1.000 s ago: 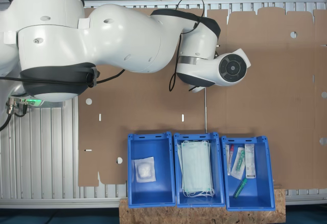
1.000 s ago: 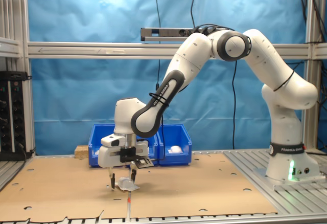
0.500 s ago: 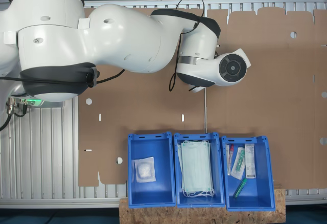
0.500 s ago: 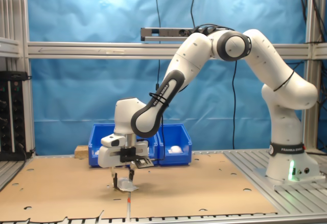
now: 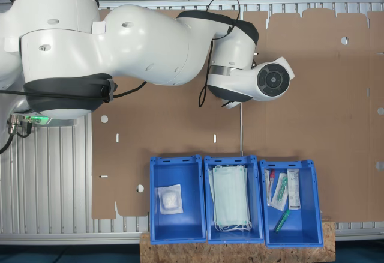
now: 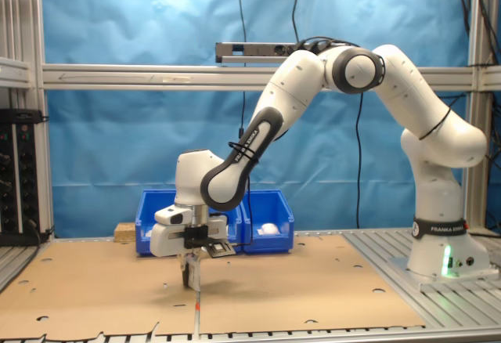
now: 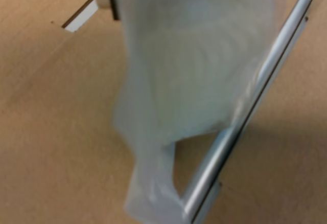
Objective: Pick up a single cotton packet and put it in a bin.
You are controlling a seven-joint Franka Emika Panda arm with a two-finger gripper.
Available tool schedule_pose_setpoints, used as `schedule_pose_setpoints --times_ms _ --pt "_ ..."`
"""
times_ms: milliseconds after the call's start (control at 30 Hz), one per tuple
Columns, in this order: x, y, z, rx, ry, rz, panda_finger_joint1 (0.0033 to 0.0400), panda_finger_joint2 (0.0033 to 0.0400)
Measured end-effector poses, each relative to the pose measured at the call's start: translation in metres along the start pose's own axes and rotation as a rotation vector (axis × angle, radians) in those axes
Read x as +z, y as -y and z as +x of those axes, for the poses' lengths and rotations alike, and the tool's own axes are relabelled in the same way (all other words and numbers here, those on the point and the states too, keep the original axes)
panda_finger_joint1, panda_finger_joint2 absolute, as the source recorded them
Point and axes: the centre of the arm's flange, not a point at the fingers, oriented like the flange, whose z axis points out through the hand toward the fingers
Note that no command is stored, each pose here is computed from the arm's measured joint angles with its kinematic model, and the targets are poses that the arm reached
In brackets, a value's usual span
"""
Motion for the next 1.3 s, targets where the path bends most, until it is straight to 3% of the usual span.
schedule_pose_setpoints --times_ms 100,133,700,1000,1300 --pt "0.000 0.000 0.000 0.000 0.000 0.000 0.0155 0.0155" --pt "0.000 0.000 0.000 0.000 0.000 0.000 0.0050 0.0050" --pt "-0.004 -0.001 0.001 0.000 -0.003 0.000 0.0050 0.0050" --pt "-0.031 0.000 0.008 -0.006 -0.023 0.047 0.0050 0.0050" --pt "-0.093 0.001 0.016 -0.014 -0.061 0.083 0.0052 0.0052"
